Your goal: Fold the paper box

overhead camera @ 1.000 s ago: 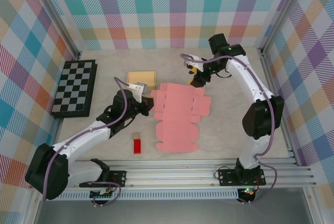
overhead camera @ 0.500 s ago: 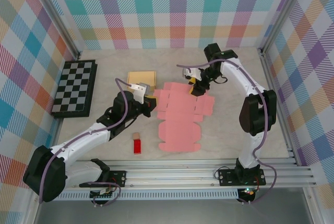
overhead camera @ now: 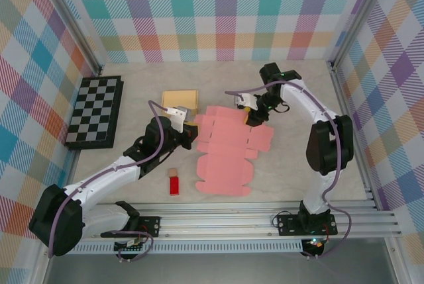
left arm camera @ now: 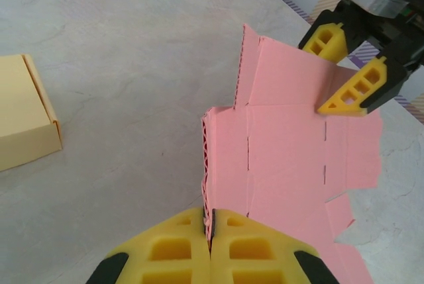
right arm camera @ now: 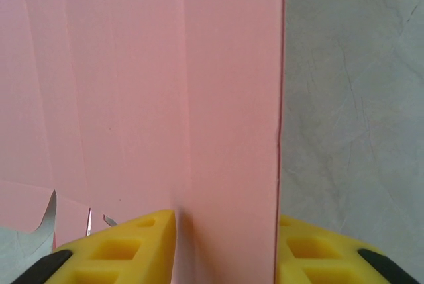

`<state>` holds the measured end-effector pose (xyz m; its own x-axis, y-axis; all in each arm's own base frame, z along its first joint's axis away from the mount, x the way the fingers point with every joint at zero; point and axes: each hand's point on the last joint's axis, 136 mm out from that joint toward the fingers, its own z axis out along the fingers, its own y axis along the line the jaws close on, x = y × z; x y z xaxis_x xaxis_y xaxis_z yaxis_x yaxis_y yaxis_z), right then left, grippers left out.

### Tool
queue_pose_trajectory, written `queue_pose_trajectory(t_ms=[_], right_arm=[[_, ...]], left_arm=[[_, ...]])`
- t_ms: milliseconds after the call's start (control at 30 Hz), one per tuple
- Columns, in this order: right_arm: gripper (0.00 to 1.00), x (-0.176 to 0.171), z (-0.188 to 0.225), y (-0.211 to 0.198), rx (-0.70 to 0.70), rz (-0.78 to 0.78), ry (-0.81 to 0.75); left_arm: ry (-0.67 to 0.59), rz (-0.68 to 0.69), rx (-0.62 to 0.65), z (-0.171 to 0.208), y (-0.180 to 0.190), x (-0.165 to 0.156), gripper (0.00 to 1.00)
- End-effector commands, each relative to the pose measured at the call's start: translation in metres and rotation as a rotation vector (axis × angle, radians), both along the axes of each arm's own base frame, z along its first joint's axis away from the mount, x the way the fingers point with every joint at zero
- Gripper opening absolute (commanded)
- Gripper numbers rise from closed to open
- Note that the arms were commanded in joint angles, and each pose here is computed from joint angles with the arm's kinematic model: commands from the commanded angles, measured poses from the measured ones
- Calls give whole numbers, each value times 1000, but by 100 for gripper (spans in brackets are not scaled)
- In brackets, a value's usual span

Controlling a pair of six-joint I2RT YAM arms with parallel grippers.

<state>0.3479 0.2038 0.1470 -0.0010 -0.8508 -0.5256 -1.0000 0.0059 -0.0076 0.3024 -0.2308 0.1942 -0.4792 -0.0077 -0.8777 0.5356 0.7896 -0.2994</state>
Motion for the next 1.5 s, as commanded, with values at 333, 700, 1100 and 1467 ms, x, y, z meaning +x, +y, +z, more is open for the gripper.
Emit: queue_pose_trajectory(t_ms=[333, 700, 1100, 1467], right_arm=[[33, -8, 34, -2, 30, -5, -88], [36, -5, 26, 3, 33, -20, -52], [52, 21, 18, -3, -30, -82, -96], [52, 24, 23, 4, -2, -59, -78]], left_arm=[[-27, -5, 18, 5, -2, -3, 0], [-44, -23, 4, 13, -5, -8, 0], [-49, -43, 1, 15, -9, -11, 0], [-42, -50, 6, 12, -11, -11, 0]])
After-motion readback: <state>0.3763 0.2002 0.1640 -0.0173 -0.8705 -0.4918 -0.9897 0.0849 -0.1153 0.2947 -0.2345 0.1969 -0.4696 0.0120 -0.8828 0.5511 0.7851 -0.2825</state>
